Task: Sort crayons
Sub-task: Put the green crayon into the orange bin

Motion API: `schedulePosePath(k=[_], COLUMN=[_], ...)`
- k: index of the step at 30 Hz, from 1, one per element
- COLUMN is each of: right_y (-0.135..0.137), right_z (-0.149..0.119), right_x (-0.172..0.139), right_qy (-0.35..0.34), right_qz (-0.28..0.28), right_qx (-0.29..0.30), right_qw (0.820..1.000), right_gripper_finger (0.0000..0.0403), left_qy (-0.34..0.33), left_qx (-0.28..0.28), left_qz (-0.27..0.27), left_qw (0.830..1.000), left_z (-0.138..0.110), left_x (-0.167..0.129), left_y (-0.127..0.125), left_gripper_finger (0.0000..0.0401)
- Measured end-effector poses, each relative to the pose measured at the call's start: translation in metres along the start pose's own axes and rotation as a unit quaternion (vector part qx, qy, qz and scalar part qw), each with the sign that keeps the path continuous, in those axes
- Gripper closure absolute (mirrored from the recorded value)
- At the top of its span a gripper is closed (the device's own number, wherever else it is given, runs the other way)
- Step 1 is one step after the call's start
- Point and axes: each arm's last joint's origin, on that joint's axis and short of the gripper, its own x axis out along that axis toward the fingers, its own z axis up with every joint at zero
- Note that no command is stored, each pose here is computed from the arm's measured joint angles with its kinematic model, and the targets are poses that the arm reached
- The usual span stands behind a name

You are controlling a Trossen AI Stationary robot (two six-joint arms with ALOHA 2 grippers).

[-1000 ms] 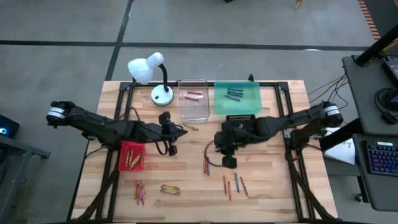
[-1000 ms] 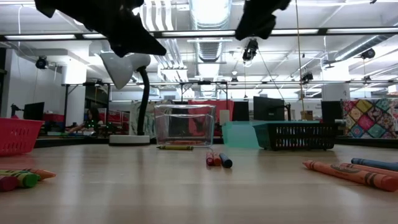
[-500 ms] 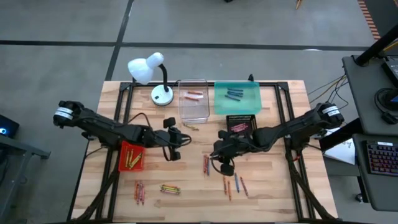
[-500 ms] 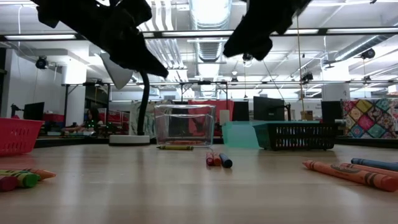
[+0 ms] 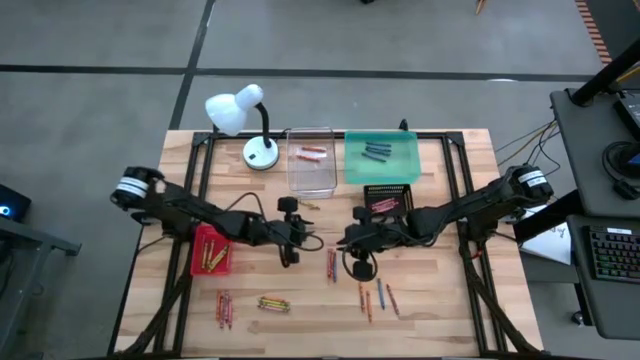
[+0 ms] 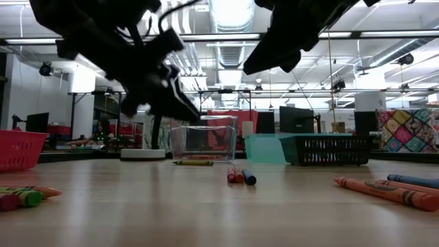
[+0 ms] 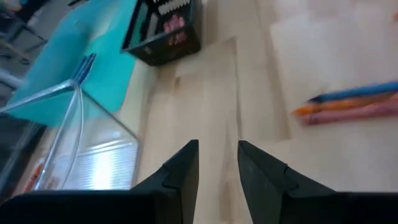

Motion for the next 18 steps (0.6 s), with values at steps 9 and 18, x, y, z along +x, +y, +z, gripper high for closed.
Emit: schedulePosePath(k=[9, 18], right_y=[0.000, -0.005], right_z=[0.001, 0.002], right_x=[0.000, 0.005], right_qy=[-0.001, -0.031], right_qz=[-0.001, -0.086], right_qx=[-0.003, 0.000], right_qw=[1.000, 0.996], right_gripper_finger=[0.0346, 0.0346], left_qy=[0.055, 0.050], left_qx=[0.017, 0.029], left_qz=[0.097, 0.121], left_qw=[0.994, 0.991], left_z=[-0.025, -0.023], left_x=[0.032, 0.034], left_y=[0.001, 0.006], left_gripper_finger=[0.0308, 0.0308])
